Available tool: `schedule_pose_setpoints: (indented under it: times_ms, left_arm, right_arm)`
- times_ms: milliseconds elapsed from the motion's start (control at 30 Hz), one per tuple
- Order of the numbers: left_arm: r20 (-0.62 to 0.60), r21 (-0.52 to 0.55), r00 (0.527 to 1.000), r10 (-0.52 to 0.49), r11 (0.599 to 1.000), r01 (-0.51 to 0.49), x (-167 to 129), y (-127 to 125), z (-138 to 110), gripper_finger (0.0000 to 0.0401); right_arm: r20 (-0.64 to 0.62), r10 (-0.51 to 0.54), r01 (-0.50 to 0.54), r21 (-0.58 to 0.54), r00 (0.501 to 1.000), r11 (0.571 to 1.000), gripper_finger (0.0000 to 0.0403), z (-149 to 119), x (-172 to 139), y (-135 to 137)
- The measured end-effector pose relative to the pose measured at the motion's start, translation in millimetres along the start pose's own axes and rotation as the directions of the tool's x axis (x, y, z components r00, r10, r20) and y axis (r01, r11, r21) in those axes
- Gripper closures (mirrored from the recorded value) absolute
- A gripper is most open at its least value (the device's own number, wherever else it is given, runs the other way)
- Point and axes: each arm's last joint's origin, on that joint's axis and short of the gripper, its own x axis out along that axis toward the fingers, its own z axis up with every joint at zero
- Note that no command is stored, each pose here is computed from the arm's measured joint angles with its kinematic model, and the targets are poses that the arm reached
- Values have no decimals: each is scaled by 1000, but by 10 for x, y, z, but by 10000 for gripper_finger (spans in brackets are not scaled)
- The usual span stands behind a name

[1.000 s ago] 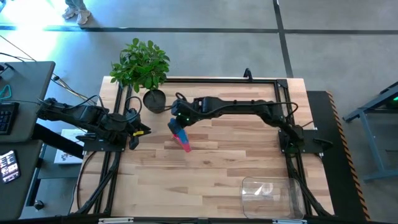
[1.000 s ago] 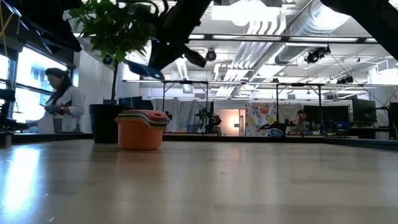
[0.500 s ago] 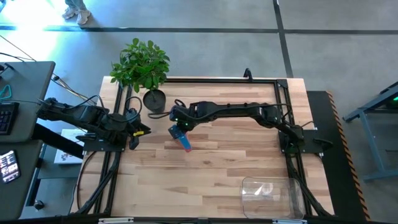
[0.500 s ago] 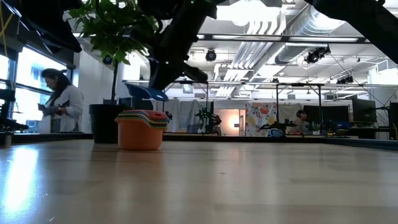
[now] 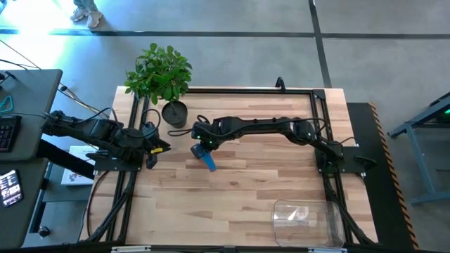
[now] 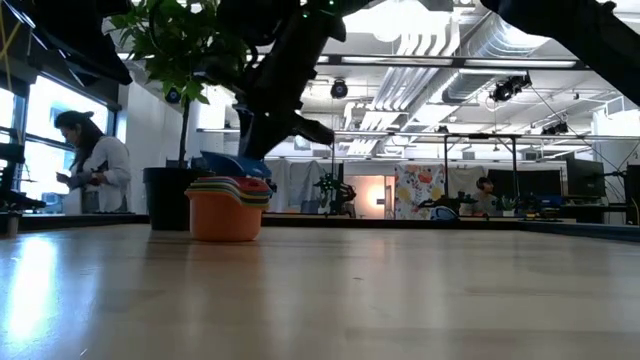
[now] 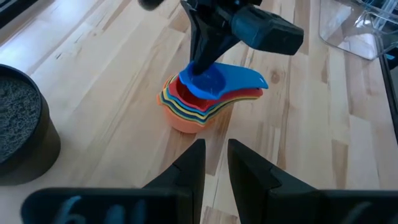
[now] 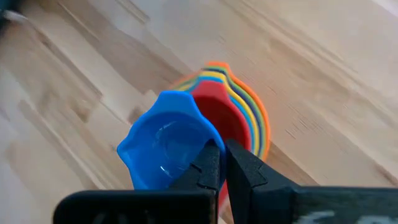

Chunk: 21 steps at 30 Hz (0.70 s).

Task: Nest measuring cups in basket
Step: Stack the blue measuring cup on the pink measuring cup

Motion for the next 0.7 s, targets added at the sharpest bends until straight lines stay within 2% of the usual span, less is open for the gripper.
schedule_pose_setpoints:
  times_ms: [367, 700]
  left_arm:
    - [3, 0, 1000, 7, 1000, -7, 0, 2, 1, 343]
    - [17, 0, 999, 33, 999, -33, 0, 9, 5, 343]
  right_arm:
    - [-11, -8, 8, 0, 1000, 1000, 379, -10, 20, -9]
    - [-7, -11, 11, 0, 1000, 1000, 329, -5, 20, -13]
